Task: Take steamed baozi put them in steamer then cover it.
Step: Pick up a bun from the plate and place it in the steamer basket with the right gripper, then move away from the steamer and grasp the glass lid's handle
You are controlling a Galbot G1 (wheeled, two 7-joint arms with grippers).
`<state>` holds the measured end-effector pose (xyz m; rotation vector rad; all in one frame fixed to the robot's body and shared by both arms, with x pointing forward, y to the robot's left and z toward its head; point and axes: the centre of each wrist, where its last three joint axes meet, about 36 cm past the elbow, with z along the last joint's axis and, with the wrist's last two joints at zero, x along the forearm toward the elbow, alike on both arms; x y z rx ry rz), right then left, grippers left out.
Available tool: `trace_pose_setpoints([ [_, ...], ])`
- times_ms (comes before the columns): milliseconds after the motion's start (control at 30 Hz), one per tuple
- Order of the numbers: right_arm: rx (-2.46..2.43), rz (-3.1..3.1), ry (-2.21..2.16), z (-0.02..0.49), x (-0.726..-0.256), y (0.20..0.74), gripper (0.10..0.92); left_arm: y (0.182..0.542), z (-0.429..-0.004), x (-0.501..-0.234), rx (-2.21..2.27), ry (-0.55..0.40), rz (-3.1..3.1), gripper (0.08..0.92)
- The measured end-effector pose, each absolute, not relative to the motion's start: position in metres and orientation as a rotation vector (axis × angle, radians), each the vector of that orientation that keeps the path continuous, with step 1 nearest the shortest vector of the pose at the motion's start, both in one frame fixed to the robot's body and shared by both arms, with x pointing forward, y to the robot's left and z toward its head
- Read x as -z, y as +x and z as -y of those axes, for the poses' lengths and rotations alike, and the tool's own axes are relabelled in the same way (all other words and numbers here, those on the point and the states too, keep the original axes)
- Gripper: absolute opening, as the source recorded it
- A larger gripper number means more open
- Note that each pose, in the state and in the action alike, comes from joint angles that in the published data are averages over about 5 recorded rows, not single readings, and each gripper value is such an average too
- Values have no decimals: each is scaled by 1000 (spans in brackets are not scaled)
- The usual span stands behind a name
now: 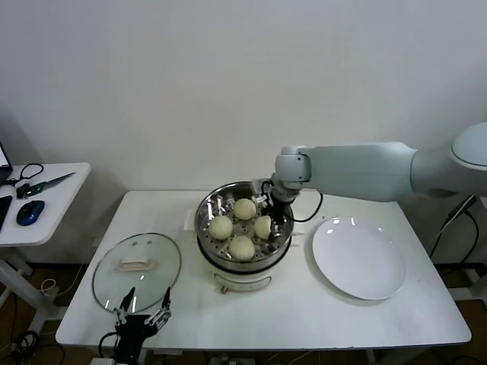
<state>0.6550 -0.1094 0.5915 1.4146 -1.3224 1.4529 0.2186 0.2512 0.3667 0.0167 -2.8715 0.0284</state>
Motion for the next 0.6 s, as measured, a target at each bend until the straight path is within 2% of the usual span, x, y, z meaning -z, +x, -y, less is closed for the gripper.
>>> trace_pose_setpoints([
  [267,-1410,1390,1437,125,-628,661,823,217,-252,-370,-29,27,2867,823],
  [467,-1292,1594,1435,158,-677,667,823,217,-252,-375,-33,35,2864,823],
  [600,-1190,1845,1395,186,-692,664,823,218,-251,-376,-35,42,2863,823],
])
